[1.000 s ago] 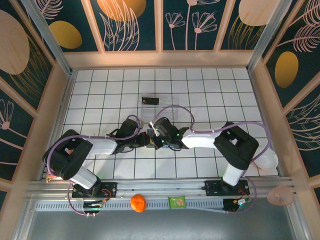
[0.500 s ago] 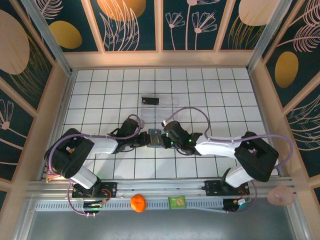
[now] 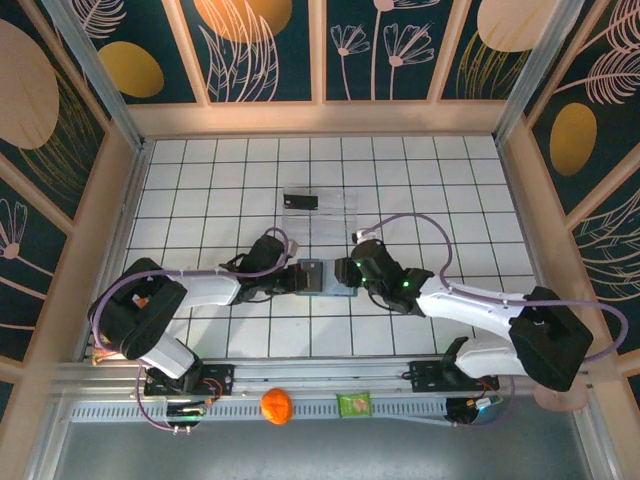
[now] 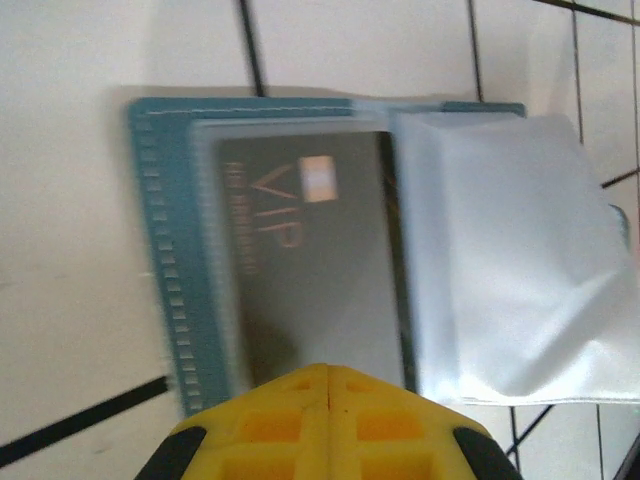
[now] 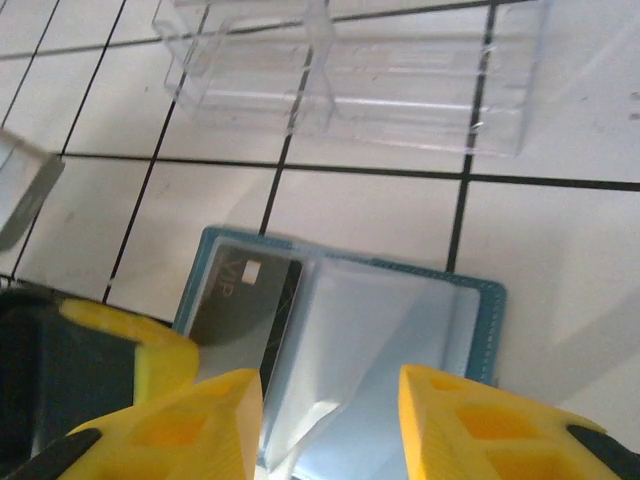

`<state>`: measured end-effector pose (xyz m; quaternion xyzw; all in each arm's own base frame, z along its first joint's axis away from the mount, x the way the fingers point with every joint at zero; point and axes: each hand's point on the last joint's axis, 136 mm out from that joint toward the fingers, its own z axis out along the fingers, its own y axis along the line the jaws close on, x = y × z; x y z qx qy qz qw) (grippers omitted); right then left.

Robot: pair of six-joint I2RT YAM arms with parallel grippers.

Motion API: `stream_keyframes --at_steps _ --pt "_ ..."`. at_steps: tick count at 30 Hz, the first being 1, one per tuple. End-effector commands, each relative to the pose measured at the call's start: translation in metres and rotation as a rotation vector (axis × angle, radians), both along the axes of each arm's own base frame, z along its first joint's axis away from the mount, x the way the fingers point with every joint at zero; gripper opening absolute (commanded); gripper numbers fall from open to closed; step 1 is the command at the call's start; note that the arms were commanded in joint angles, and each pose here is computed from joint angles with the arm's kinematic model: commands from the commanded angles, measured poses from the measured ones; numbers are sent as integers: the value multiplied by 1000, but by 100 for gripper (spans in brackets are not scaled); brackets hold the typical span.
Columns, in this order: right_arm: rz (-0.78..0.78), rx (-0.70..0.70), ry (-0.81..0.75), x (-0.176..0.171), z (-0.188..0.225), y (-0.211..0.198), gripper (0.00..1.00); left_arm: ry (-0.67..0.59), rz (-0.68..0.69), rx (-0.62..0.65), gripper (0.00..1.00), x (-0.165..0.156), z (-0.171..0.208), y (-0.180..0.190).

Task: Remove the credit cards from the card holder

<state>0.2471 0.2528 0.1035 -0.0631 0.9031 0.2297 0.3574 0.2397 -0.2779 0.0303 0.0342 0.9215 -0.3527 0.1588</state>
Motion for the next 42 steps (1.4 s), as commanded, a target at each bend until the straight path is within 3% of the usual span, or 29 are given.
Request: stream_keyframes --at_steps 1,6,11,26,30,36,42 --pt "-27 17 6 1 4 -11 35 -23 -64 6 7 -2 9 -18" --pt "213 131 82 -11 20 29 22 -64 -51 22 10 5 18 -19" --pt "319 159 188 -20 10 58 15 -98 -2 76 12 10 16 -5" --pt "120 -49 400 -33 -89 10 3 -152 82 75 15 22 20 18" --pt "101 -64 359 -23 -79 10 4 -175 82 59 19 22 27 21" --pt "192 30 264 -12 -25 36 10 -237 63 18 30 22 44 20" --pt "253 191 382 -7 -26 62 12 -215 61 7 27 22 34 16"
